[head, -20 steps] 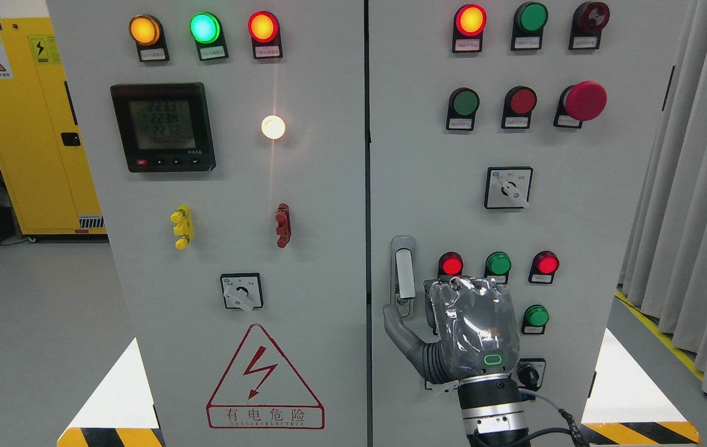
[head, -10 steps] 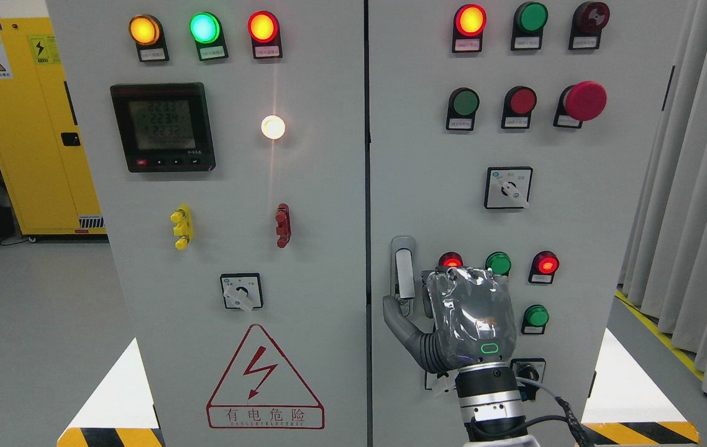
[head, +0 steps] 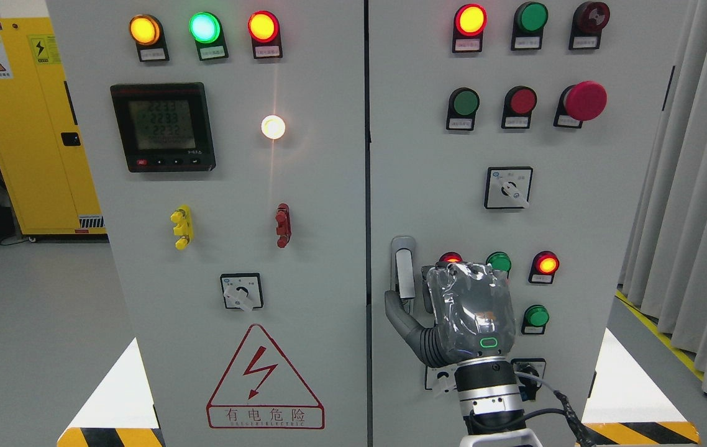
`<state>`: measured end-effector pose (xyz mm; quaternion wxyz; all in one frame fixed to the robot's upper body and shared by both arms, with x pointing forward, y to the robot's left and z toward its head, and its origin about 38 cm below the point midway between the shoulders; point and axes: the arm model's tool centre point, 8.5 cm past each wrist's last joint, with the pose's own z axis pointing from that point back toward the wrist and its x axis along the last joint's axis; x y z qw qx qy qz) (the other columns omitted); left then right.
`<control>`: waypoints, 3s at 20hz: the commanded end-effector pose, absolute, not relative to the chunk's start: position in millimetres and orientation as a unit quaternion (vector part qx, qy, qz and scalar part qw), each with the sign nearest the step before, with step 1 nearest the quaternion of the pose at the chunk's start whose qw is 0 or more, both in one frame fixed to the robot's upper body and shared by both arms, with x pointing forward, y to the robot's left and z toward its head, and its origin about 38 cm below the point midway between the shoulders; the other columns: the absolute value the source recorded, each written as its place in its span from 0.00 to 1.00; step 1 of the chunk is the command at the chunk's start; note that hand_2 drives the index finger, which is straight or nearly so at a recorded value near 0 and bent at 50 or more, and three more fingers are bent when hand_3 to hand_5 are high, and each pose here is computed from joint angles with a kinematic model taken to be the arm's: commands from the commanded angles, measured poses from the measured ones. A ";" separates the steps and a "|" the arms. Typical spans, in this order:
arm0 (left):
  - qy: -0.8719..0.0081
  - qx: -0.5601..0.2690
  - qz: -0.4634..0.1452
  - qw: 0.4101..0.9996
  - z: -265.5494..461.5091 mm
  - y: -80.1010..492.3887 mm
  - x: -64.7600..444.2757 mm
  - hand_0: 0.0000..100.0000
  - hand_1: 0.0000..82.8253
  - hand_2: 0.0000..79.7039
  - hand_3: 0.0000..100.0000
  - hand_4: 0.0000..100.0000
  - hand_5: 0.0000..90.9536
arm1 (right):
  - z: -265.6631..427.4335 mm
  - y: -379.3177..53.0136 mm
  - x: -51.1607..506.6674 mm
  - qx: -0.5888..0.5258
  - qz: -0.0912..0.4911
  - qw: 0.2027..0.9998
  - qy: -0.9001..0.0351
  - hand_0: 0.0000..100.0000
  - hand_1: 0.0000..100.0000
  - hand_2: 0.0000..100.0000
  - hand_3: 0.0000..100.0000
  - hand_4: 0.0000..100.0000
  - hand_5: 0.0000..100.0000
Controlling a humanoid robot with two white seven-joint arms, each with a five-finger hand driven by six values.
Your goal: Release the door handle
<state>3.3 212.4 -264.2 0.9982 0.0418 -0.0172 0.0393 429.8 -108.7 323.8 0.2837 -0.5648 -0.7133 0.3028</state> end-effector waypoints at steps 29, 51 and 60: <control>-0.037 0.040 0.039 0.998 -264.0 211.5 25.8 0.12 0.67 0.00 0.00 0.00 0.00 | 320.5 -111.8 427.3 -0.565 0.299 0.290 -0.712 0.57 0.44 0.92 1.00 1.00 1.00; -0.038 0.041 0.039 0.998 -264.0 212.4 25.8 0.12 0.67 0.00 0.00 0.00 0.00 | 320.1 -116.8 428.0 -0.570 0.292 0.296 -0.708 0.51 0.44 0.92 1.00 1.00 1.00; -0.037 0.040 0.039 0.998 -264.0 211.5 25.8 0.12 0.67 0.00 0.00 0.00 0.00 | 319.2 -118.5 426.2 -0.571 0.289 0.297 -0.709 0.50 0.43 0.92 1.00 1.00 1.00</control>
